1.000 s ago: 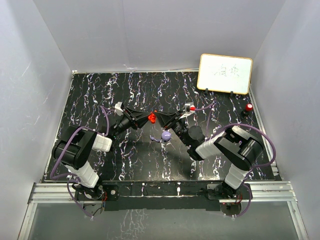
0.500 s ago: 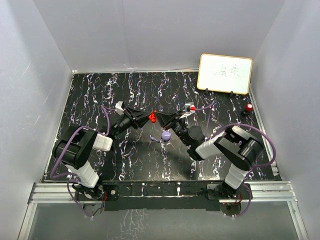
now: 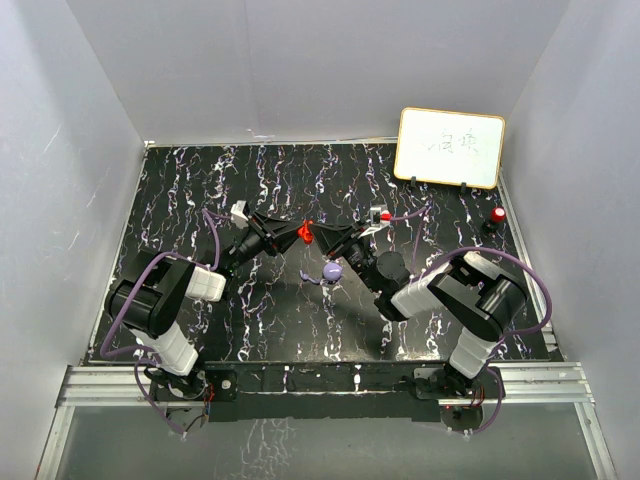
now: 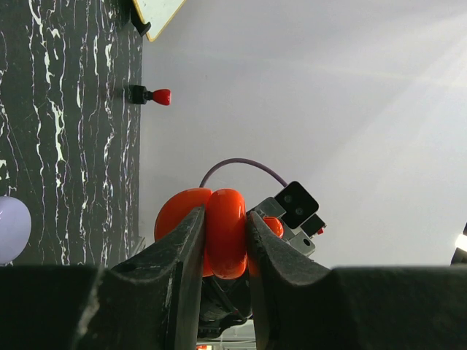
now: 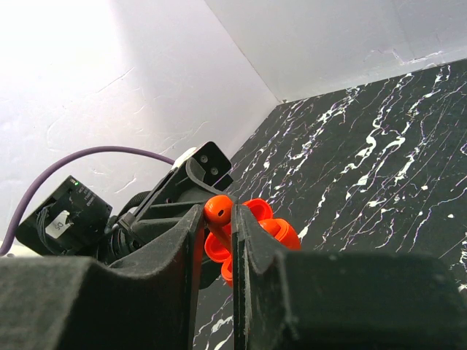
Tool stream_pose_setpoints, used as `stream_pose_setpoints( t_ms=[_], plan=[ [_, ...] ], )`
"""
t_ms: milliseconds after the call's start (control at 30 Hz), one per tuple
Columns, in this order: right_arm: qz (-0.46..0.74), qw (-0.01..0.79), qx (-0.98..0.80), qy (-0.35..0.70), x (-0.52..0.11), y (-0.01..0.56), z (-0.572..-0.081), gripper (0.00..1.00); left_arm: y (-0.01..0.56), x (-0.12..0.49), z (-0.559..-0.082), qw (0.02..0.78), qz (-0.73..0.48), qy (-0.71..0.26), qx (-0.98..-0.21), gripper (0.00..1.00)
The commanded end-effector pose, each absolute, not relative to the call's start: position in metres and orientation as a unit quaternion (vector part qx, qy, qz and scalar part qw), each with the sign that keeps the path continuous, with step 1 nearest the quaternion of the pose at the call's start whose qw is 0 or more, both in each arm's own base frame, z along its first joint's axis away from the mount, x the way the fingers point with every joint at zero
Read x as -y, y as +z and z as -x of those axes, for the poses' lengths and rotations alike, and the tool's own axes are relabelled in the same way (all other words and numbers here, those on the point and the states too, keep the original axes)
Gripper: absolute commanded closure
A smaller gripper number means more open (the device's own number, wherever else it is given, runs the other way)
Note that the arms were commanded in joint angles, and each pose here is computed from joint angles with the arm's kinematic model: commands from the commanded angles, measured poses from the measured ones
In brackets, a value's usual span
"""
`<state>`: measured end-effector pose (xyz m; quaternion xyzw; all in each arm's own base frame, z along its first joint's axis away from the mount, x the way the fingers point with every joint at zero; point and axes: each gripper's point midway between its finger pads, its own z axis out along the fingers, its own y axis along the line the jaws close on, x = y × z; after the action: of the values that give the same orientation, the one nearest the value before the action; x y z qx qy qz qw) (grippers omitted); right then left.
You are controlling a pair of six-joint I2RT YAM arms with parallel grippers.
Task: Insert the wireless bluetooth earbuds into the charging case
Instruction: Pick up the earbud from the center of the board.
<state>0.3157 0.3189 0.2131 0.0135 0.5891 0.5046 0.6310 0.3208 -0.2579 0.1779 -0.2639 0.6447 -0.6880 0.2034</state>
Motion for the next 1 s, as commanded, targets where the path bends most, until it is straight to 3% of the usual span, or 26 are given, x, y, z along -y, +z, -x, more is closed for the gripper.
stream_pose_setpoints(
  t_ms=[0,967],
  plan=[
    [-0.032,0.694,-0.440,0.569,-0.300,0.298,-0.300,1.00,0.229,0.260,-0.318,0.245,0.209,-0.737,-0.595,1.00],
    [-0.044,0.687,-0.447,0.570,-0.295,0.291,-0.305,1.00,0.243,0.260,-0.315,0.251,0.198,-0.743,-0.587,1.00]
  ],
)
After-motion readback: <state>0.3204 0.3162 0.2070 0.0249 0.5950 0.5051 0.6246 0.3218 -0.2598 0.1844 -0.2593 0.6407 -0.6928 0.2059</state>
